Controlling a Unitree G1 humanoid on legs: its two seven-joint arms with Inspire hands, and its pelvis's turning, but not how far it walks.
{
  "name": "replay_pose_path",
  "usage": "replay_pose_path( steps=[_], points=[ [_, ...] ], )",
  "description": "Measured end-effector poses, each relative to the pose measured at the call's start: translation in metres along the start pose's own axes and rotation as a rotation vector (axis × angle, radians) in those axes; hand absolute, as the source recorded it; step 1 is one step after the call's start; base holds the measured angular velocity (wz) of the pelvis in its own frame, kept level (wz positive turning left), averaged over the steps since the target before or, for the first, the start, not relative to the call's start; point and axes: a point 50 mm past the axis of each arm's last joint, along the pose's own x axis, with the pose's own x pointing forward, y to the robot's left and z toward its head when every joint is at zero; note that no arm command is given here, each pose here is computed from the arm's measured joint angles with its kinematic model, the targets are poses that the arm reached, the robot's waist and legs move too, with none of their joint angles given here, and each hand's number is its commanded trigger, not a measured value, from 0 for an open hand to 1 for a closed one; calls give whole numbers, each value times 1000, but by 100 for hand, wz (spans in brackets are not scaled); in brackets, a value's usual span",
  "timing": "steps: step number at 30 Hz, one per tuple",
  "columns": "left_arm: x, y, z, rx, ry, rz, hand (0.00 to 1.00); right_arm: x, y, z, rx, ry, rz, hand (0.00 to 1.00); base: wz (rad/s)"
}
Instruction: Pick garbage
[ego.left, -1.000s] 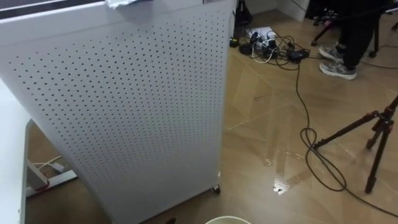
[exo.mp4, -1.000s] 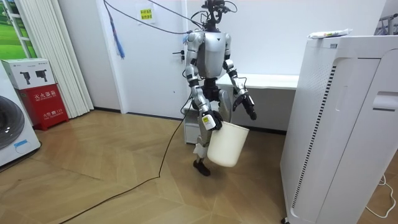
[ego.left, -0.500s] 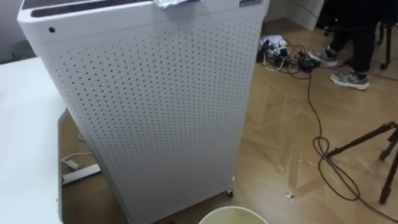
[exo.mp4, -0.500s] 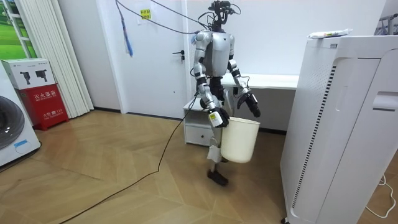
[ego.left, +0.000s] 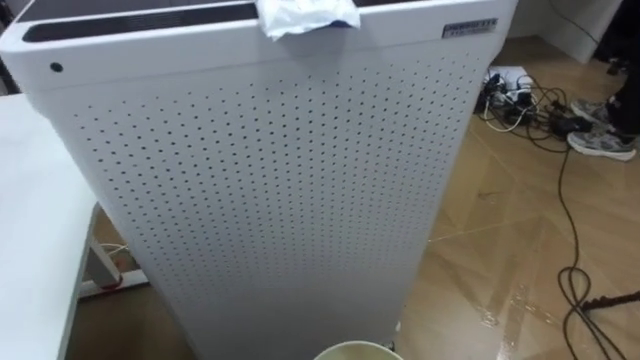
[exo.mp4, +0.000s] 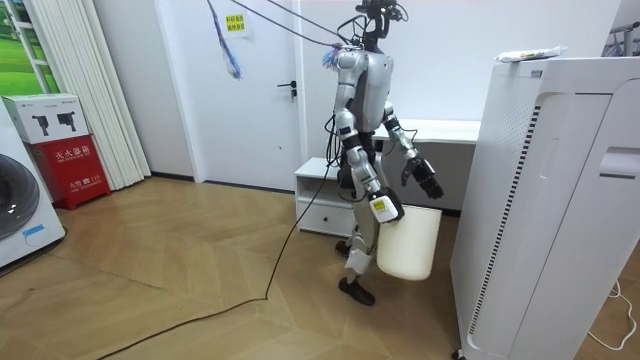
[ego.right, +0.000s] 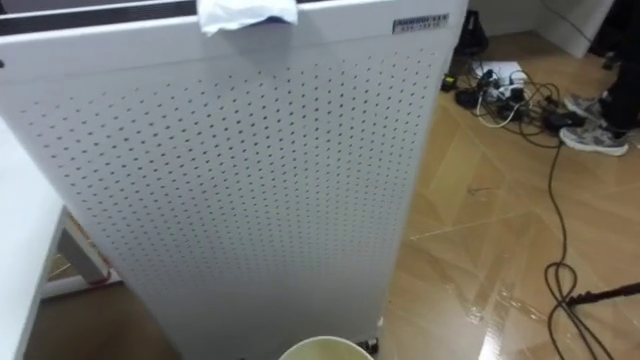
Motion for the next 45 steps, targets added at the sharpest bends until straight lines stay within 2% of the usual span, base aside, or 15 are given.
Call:
replay_pose_path(
  steps=[3,10,13,15,22,24,36,45],
  points=[
    [3,1,17,54,-69,6,0,-1,-8,1,-1,-10,-27,100,43],
    [-1,-4,35,226,-168,52,0,-10,-17,-15,32,5,-85,100,37],
    [-5,6,58,304,-284,155,0,-14,-17,-23,36,11,-88,100,0],
    [-11,12,83,335,-421,243,0,-15,-17,-23,39,11,-89,100,-5],
    [-21,23,98,414,-531,421,0,-15,-18,-22,32,-8,-96,100,1],
    [-25,25,108,436,-597,480,0,-15,-17,-23,31,-5,-96,100,0],
    [-49,28,147,384,-901,663,0,-19,-20,-34,39,39,-113,100,0],
    [-64,31,170,333,-1046,756,0,-19,-20,-32,31,30,-132,100,0]
  ],
)
